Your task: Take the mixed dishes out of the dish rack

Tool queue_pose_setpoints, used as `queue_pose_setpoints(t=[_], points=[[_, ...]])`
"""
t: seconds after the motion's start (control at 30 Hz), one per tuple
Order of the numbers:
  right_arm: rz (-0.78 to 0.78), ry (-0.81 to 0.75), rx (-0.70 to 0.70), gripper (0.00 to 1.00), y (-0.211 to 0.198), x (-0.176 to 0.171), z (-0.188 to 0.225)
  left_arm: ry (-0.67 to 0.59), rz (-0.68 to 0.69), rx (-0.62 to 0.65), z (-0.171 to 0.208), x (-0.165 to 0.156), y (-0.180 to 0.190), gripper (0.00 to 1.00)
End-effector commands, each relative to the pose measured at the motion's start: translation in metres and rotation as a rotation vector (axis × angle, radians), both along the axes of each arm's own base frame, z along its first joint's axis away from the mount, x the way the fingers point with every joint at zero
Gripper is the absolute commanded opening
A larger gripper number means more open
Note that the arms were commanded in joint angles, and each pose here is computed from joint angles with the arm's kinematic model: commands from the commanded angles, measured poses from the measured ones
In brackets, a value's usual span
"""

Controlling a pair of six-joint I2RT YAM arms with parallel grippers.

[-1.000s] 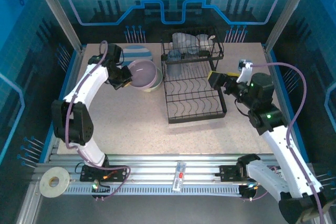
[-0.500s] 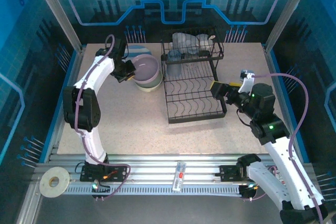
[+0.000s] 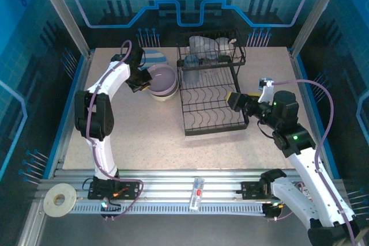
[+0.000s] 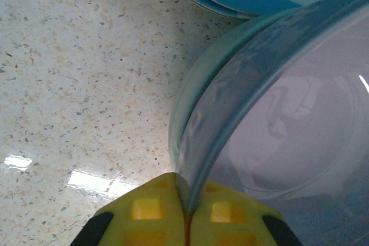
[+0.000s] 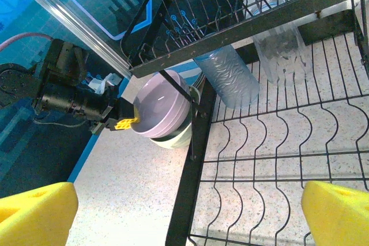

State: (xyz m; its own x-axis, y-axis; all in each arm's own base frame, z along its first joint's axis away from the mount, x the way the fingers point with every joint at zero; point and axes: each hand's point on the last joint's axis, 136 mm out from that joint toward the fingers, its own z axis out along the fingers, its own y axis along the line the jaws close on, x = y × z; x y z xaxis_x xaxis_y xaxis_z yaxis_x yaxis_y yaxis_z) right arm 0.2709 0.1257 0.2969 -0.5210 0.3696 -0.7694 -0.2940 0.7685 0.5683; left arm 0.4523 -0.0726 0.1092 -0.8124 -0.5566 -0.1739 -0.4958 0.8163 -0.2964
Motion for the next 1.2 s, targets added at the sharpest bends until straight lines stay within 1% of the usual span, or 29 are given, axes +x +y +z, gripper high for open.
queue_pose_setpoints(t=[0.0,0.4,0.43,0.47,0.53,0.67,0.77,0.87,1.0,1.03,1.07,1.17], points=[[0.035,0.016,0.015,1.0,0.008,-0.004,-0.003,-0.096,-0.016,-0.013,0.022,0.023,-0.008,0.0],[0.024,0.029,0.003,1.0,0.004,-0.009,-0.006,-0.075,0.007,-0.011,0.01,0.026,-0.013,0.0],[0.022,0.027,0.002,1.0,0.004,-0.009,-0.005,-0.075,0.009,-0.012,0.009,0.026,-0.013,0.0],[0.022,0.028,0.0,1.0,0.004,-0.009,-0.005,-0.075,0.01,-0.012,0.009,0.027,-0.013,0.03],[0.017,0.027,-0.003,1.0,0.003,-0.008,-0.005,-0.08,0.007,-0.013,0.011,0.027,-0.014,0.12],[0.01,0.025,-0.007,1.0,0.002,-0.007,-0.004,-0.091,0.006,-0.02,0.018,0.026,-0.014,0.37],[0.004,0.026,-0.011,1.0,0.001,-0.005,-0.004,-0.109,0.002,-0.018,0.028,0.024,-0.014,0.54],[-0.01,0.036,-0.017,1.0,0.0,-0.002,-0.006,-0.135,-0.01,-0.011,0.044,0.023,-0.013,0.71],[-0.052,0.051,-0.026,1.0,-0.006,0.003,-0.01,-0.197,-0.03,-0.009,0.073,0.023,-0.012,0.89],[-0.063,0.055,-0.029,1.0,-0.008,0.004,-0.011,-0.213,-0.031,-0.008,0.08,0.022,-0.012,0.95],[-0.079,0.058,-0.033,1.0,-0.01,0.006,-0.012,-0.233,-0.03,-0.011,0.088,0.02,-0.011,0.99],[-0.111,0.075,-0.041,1.0,-0.015,0.011,-0.015,-0.292,-0.026,-0.049,0.107,0.014,-0.013,0.99]])
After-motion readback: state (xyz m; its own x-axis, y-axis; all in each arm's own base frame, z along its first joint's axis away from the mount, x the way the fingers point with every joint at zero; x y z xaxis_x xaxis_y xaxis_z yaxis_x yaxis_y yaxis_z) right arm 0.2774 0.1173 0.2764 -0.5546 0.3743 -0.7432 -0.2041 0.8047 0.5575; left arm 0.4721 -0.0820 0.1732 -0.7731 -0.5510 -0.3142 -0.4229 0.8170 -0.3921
